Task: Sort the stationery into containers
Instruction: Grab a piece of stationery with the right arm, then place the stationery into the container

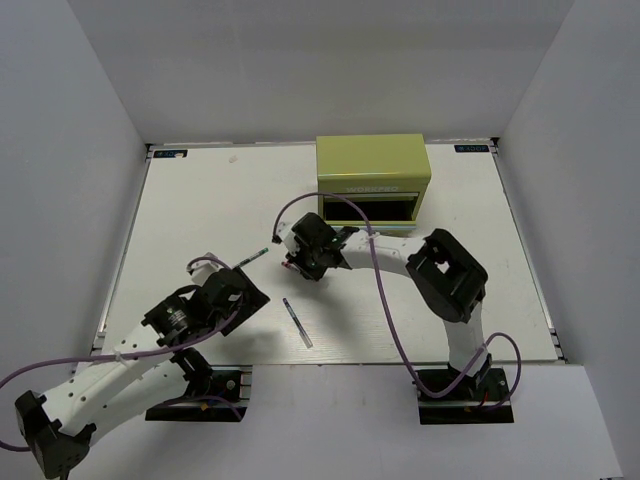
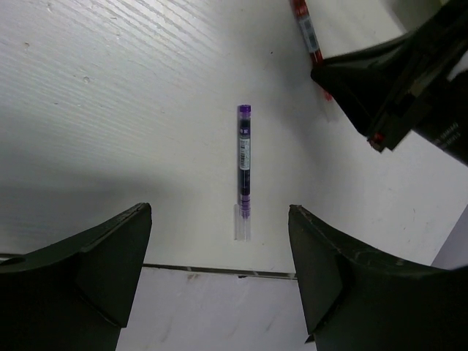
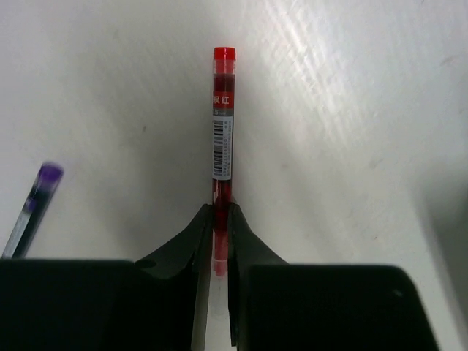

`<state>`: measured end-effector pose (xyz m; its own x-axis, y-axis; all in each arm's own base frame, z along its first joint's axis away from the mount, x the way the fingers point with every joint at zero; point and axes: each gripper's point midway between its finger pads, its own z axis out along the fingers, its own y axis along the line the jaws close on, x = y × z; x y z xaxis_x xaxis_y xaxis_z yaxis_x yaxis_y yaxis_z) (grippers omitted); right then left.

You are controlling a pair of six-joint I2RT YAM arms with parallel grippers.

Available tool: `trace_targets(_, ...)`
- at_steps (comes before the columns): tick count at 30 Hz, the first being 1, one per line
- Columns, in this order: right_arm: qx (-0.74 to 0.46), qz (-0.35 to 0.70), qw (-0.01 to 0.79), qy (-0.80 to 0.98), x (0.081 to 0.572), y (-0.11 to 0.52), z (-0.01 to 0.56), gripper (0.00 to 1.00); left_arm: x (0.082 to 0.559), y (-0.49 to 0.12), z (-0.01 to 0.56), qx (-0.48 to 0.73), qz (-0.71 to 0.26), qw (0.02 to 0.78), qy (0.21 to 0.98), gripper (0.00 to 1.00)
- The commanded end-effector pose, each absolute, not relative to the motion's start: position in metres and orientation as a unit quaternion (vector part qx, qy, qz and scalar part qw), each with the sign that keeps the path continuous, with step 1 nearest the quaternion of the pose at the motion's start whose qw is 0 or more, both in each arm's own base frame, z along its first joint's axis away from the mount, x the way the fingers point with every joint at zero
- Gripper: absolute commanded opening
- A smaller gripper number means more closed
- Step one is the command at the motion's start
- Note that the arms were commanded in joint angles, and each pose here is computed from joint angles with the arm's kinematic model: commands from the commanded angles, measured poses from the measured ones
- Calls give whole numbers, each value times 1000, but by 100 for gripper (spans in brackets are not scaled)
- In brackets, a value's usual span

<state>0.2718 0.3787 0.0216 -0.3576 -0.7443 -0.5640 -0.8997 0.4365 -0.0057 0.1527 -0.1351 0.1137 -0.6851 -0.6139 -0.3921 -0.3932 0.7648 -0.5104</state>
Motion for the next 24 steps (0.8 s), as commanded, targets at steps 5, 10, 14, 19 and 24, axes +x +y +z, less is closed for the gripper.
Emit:
trace_targets(5,-569,186,298,744,261,358,86,5,163,-158,110,-268,-233,278,893,84)
trace_targets(10,-605,170,395,671,278,348,169,2,170,-167,103,-267,-242,278,891,84)
trace_targets(14,-618,127,411,658,288,319,179,0,177,-183,100,-262,-265,272,887,83)
trace_targets(19,-620,33,477,622,324,274,200,0,180,-196,81,-265,-269,252,891,83)
trace_targets(24,-602,-29,501,621,366,243,217,0,186,-215,69,-262,-280,230,894,83)
